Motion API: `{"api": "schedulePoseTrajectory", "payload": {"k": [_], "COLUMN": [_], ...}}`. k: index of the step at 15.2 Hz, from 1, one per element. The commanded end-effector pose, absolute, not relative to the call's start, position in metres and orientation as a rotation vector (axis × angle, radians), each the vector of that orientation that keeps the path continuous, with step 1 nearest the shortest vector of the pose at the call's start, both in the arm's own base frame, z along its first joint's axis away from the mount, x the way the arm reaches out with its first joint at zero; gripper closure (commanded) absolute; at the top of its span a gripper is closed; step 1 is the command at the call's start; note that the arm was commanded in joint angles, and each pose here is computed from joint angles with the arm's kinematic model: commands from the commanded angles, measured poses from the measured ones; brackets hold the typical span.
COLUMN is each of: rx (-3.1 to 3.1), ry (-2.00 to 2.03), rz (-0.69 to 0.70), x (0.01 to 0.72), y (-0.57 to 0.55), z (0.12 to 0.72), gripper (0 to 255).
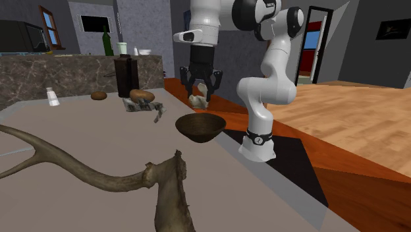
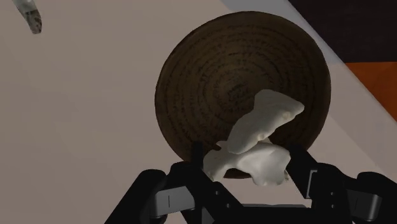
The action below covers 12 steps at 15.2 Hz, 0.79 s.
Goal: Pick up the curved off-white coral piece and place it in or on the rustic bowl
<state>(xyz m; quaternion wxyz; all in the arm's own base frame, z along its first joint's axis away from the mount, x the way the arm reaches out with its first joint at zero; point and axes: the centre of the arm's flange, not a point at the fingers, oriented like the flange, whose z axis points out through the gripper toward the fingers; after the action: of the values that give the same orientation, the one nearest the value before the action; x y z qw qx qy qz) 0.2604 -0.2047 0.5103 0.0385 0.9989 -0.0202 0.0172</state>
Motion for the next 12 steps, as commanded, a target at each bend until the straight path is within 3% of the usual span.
{"api": "schedulePoseTrajectory", "payload": {"k": [1,12], "rx": [3.063,3.063], "ry": [-0.062,-0.062], "rz": [0.053,0.053], "x": [0.259,0.259], "y": [-0.204,-0.204], "z": [0.500,0.458], "gripper": [255,255]}}
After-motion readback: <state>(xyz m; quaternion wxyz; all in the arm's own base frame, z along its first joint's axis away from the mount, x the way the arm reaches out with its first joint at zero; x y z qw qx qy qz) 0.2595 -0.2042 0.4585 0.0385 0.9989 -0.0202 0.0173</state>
